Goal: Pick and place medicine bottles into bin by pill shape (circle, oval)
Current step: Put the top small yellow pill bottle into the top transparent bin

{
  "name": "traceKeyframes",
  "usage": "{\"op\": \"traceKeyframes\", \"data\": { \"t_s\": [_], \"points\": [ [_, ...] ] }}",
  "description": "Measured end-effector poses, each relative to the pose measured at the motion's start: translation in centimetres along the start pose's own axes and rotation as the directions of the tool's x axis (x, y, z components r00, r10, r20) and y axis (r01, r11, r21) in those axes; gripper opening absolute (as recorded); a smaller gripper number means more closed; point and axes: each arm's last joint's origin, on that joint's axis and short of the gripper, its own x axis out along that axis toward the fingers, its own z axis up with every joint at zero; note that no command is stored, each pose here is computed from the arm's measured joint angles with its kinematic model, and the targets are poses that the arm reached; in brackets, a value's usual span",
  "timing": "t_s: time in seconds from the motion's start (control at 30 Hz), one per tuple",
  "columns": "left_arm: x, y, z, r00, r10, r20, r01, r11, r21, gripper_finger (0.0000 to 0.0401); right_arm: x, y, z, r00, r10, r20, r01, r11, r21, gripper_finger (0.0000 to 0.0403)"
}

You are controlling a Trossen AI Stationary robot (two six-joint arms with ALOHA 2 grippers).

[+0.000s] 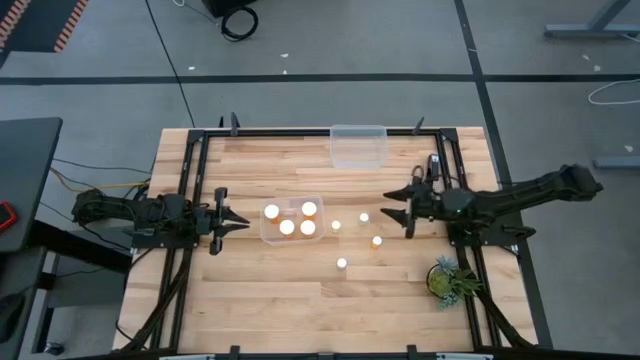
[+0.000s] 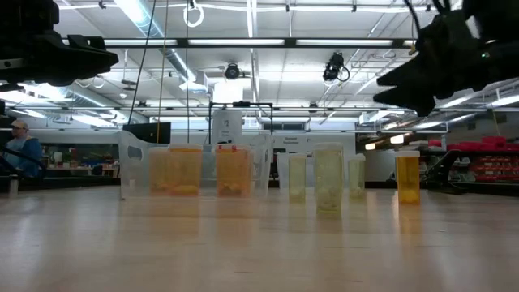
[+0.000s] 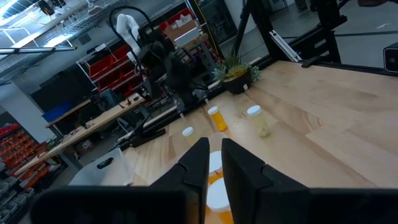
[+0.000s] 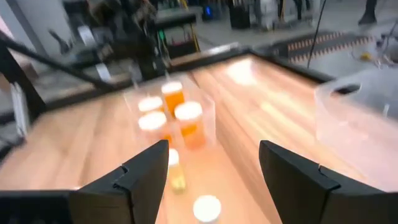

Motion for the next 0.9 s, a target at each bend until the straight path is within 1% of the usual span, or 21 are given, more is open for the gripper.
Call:
{"op": "traceKeyframes", "data": {
  "t_s": [0.23,0.37,0.6,0.67,0.77,0.9],
  "points": [
    [0.0,0.0,0.0,1.000,0.000,-0.001,0.000,1.000,0.000,0.0059,2.7,1.2,0.6,0.990,-0.041,-0.138,0.031,0.997,-0.076,0.0257],
    [0.0,0.0,0.0,1.000,0.000,-0.001,0.000,1.000,0.000,0.0056,4.3,2.0,1.6,0.963,-0.090,-0.254,0.064,0.992,-0.108,0.0257],
    [0.0,0.0,0.0,1.000,-0.001,-0.002,0.001,1.000,0.000,0.0053,6.7,2.8,3.3,0.880,-0.204,-0.428,0.155,0.977,-0.148,0.0257],
    [0.0,0.0,0.0,1.000,-0.001,-0.002,0.001,1.000,0.000,0.0056,7.3,2.6,3.4,0.841,-0.238,-0.486,0.183,0.970,-0.158,0.0257],
    [0.0,0.0,0.0,1.000,-0.001,-0.002,0.001,1.000,0.000,0.0060,8.1,2.4,3.3,0.788,-0.257,-0.560,0.203,0.966,-0.158,0.0257],
    [0.0,0.0,0.0,1.000,-0.001,-0.002,0.001,1.000,0.000,0.0061,9.2,2.6,3.5,0.763,-0.252,-0.595,0.190,0.968,-0.165,0.0257]
  ]
}}
